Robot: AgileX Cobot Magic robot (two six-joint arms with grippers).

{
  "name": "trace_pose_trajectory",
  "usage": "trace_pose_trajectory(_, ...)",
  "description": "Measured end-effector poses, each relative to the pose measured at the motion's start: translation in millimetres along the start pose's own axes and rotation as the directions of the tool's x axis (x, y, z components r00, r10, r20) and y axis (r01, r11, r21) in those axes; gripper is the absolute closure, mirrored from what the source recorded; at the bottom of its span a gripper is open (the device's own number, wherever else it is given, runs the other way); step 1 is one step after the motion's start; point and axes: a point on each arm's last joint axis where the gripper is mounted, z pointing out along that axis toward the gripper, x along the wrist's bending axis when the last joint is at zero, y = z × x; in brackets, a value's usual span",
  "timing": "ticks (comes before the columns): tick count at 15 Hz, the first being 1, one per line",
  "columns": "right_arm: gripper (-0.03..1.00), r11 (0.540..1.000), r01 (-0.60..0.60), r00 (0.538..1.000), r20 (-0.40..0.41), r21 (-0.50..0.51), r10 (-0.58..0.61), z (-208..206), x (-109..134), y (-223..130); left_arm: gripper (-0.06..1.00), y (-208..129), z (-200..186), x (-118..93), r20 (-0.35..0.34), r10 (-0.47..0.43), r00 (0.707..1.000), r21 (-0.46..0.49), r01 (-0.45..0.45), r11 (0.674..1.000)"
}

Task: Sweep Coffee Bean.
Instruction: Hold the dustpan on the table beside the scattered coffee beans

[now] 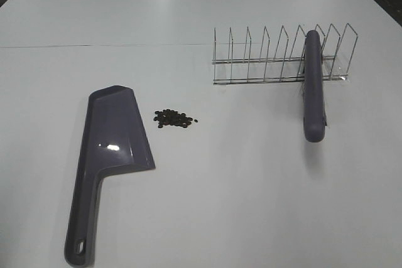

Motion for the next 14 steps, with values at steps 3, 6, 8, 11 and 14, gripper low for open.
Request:
trace_pose_trajectory(3, 0.18, 0.999, -0.003, 1.0, 0.003, -0.033, 0.003, -10.5, -0.9, 14.4, 0.13, 3.5, 2.0, -1.0, 0.01, -0.006, 1.0, -0.014, 0.006, 1.0)
trace_pose_trajectory(6, 0.18, 1.0, -0.019, 1.0, 0.004, 0.002, 0.019, -12.5, -2.3, 43.6, 0.13, 22.1, 17.2, -4.4, 0.03, -0.009, 1.0, 0.059, 0.007, 0.998)
trace_pose_trajectory(8, 0.18, 1.0, -0.019, 1.0, 0.003, 0.021, 0.019, -10.6, -2.7, 54.4, 0.13, 32.1, 22.9, -5.3, 0.033, -0.005, 0.999, 0.081, 0.002, 0.997)
trace_pose_trajectory(11, 0.19, 0.998, -0.02, 1.0, 0.002, 0.052, 0.02, -7.1, -3.6, 76.3, 0.13, 53.0, 35.3, -8.1, 0.047, -0.007, 0.999, 0.138, 0.0, 0.99)
trace_pose_trajectory(14, 0.19, 0.998, -0.02, 1.0, 0.001, 0.055, 0.02, -6.9, -4.3, 94.1, 0.13, 67.6, 52.9, -13.1, 0.083, -0.04, 0.996, 0.196, 0.023, 0.98)
